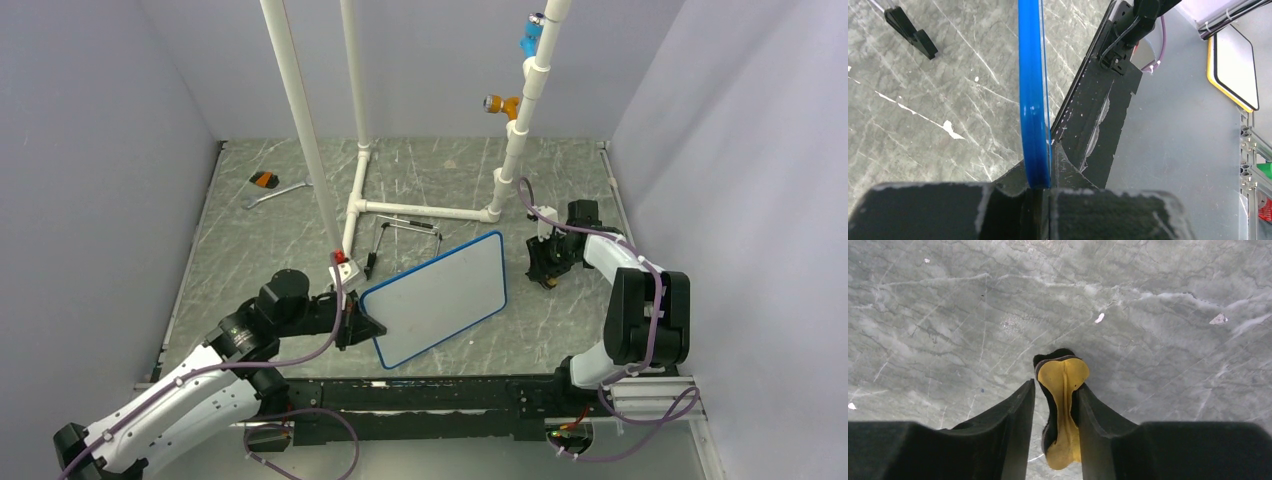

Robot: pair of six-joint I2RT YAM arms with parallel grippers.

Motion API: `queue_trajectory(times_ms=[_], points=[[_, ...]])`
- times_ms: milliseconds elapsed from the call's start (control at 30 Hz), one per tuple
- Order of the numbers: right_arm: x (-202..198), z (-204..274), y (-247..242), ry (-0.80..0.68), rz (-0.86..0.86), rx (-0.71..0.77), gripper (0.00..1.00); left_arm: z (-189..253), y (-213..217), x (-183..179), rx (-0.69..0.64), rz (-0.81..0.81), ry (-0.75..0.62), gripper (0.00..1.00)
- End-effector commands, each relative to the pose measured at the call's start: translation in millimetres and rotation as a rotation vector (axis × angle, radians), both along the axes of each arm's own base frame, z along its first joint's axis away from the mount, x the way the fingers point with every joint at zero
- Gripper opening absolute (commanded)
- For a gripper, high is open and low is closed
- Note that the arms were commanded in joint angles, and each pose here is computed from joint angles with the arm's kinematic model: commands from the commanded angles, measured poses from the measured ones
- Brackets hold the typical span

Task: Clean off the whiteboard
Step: Place the whiteboard eraser at the center of the board, then pass from the left arm to the right

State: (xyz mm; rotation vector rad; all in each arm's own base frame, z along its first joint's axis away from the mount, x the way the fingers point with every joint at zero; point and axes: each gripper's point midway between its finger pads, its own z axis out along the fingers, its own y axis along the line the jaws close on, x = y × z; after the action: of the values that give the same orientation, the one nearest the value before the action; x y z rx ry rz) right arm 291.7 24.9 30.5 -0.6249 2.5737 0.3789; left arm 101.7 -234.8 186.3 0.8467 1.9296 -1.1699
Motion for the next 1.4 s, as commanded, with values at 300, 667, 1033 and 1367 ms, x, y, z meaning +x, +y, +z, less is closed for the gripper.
queue_trajectory(times_ms=[300, 667, 1033, 1367], points=[[8, 26, 5, -0.066, 0.055, 0.023, 0.74, 53, -7, -1, -0.185, -0.035, -0.165, 0.00], [7, 63, 13, -0.200, 0.122, 0.087, 1.00, 45, -6, 0, -0.160, -0.037, -0.161, 0.00], [-4, 222, 55, -0.648, 0.275, 0.242, 1.00, 37, -13, 0, -0.128, -0.094, -0.177, 0.00], [-105, 273, 159, -0.562, 0.951, 0.438, 1.00, 31, -25, 4, -0.043, -0.190, -0.158, 0.00]])
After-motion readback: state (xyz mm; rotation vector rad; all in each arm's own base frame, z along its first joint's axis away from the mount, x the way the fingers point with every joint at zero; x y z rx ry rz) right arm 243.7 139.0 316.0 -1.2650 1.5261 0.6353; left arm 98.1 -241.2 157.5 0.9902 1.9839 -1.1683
